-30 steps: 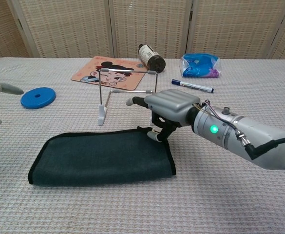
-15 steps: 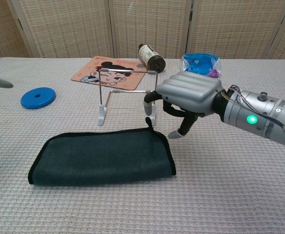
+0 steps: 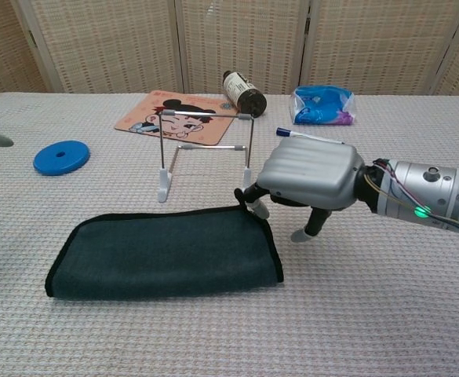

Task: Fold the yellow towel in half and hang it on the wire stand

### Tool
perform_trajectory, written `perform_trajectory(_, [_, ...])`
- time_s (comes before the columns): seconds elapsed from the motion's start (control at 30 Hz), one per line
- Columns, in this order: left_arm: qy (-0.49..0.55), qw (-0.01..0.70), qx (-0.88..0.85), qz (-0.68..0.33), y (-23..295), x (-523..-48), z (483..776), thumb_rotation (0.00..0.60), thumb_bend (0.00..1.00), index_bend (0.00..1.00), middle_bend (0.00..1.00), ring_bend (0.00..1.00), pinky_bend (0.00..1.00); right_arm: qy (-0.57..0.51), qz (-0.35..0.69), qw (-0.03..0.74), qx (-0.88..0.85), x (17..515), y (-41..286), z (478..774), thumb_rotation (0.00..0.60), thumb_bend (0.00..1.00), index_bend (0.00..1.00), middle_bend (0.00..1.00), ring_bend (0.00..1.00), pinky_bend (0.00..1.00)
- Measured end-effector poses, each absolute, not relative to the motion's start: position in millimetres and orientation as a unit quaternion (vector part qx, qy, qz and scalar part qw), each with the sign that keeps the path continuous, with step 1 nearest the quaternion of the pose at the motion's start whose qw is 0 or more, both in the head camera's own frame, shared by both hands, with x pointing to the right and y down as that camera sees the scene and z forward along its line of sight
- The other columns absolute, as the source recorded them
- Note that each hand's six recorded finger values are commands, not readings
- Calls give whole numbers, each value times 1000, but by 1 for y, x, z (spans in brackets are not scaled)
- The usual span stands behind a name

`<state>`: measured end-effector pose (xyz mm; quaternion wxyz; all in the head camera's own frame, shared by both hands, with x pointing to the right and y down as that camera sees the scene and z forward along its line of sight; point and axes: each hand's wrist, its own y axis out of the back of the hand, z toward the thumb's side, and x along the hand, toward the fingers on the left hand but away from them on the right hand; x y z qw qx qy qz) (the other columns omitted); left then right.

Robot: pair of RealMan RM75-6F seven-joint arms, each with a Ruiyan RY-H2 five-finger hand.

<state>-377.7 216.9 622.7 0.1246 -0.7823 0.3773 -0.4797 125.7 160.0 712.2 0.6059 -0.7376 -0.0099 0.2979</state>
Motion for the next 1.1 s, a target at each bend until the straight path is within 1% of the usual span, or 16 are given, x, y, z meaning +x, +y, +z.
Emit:
perform_trajectory(0.33, [380, 121, -781, -480, 216, -380, 623, 600, 521, 124, 990, 839, 1000, 12, 279, 621, -733, 116, 171, 724, 600, 113, 492, 908, 1000, 1000])
perform_trajectory(0.5, [382, 118, -780, -481, 217, -382, 624, 600, 522, 125, 990, 838, 1000, 16, 275, 626, -730, 113, 173, 727, 600, 145, 492, 908, 1000, 1000])
perform_trajectory(0.93, [384, 113, -779, -482, 220, -386, 624, 600, 521, 127, 990, 839, 1000, 26, 274, 638, -719, 108, 174, 733, 600, 148, 492, 909, 1000, 1000])
perform_trajectory(1.0, [385, 112, -779, -482, 220, -387, 624, 600, 521, 127, 990, 839, 1000, 28, 274, 640, -717, 107, 174, 734, 600, 162, 492, 909, 1000, 1000])
perform_trajectory(1.1, [386, 111, -779, -482, 220, -387, 623, 600, 521, 127, 990, 839, 1000, 27, 273, 640, -717, 106, 175, 735, 600, 209, 492, 910, 1000, 1000])
